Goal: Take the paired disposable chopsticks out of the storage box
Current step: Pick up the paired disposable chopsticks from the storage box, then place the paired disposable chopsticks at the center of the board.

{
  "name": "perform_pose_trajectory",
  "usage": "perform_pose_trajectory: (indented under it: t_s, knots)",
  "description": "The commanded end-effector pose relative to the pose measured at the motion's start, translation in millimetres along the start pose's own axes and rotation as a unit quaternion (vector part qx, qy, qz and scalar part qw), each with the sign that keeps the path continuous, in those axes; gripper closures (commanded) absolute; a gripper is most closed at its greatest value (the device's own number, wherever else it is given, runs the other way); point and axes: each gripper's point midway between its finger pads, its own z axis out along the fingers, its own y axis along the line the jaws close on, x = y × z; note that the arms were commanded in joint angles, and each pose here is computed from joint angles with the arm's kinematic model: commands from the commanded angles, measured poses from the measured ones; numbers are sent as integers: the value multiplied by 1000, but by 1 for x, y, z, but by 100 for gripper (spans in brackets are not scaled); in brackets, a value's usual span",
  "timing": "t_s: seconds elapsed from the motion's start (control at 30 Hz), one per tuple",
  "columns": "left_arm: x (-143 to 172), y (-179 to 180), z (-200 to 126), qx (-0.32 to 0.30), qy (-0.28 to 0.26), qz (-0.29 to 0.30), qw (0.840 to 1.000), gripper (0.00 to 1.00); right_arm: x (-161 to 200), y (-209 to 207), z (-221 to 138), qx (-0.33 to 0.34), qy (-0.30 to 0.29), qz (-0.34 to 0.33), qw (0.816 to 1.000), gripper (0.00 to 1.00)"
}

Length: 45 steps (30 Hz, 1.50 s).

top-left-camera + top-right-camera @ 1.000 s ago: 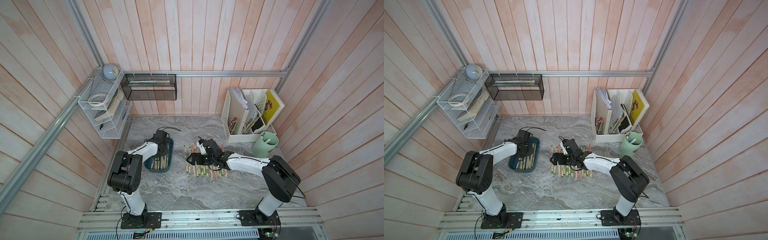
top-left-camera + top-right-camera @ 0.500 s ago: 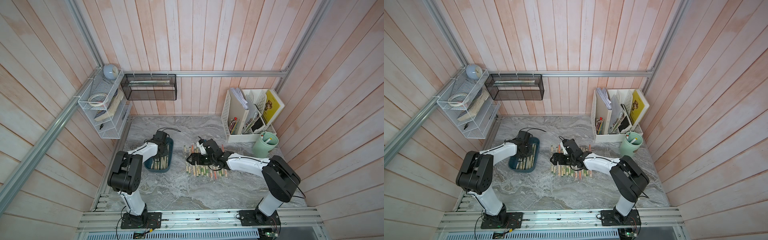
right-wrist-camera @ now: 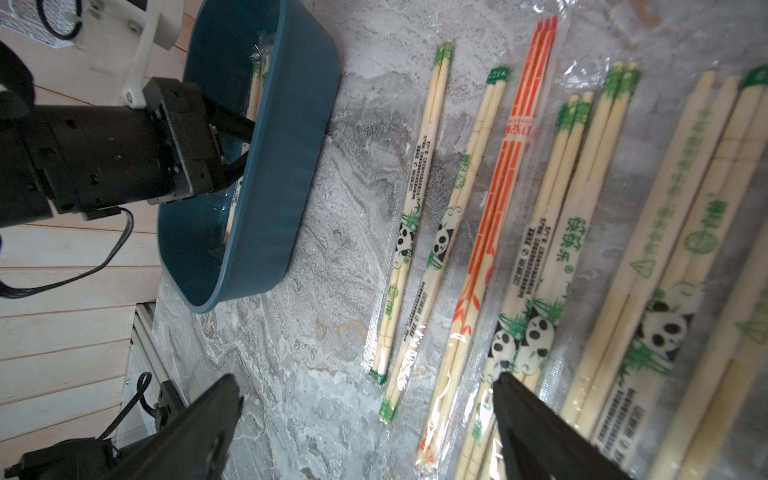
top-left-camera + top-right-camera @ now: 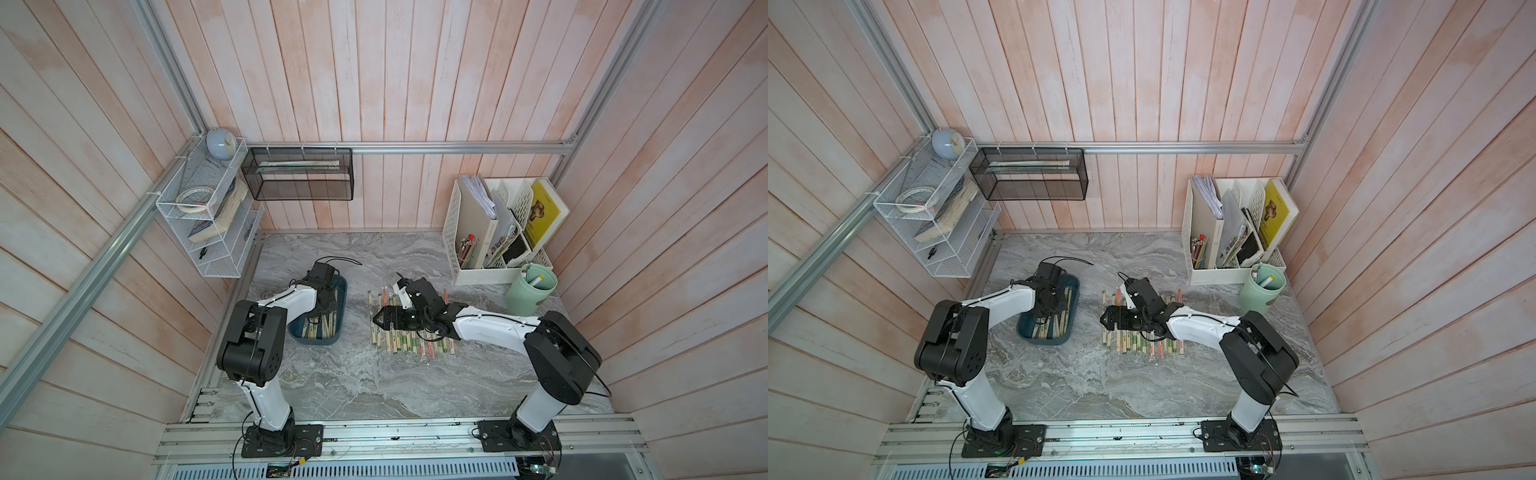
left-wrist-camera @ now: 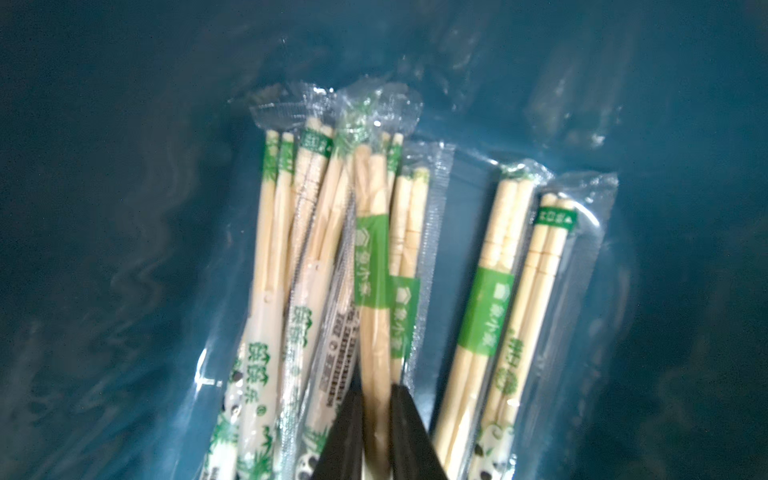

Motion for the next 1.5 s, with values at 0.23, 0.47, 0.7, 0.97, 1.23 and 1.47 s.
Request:
perform_pose_trajectory:
  t_s: [0.23, 0.47, 0.7, 0.97, 1.23, 1.47]
  knots:
    - [-13, 7, -19, -11, -14, 2, 1000, 92, -3, 6, -6, -4, -8, -10, 1000, 3]
    - [-26, 14, -35, -10, -31, -6, 999, 97, -1, 5, -5, -5, -5, -9, 1000, 3]
    - [-59, 13, -69, 5, -74, -1, 997, 100, -1, 6, -4, -7, -5, -10, 1000, 3]
    - [-78, -31, -116, 84, -124, 32, 988, 100, -2, 4, -4, -3, -8, -9, 1000, 3]
    - [-53, -96, -118, 133, -113, 66, 982, 100, -3, -7, -10, 8, -16, -2, 1000, 3]
    - [-19, -131, -80, 129, -70, 79, 986, 100, 11, -20, -17, 21, -13, 5, 1000, 3]
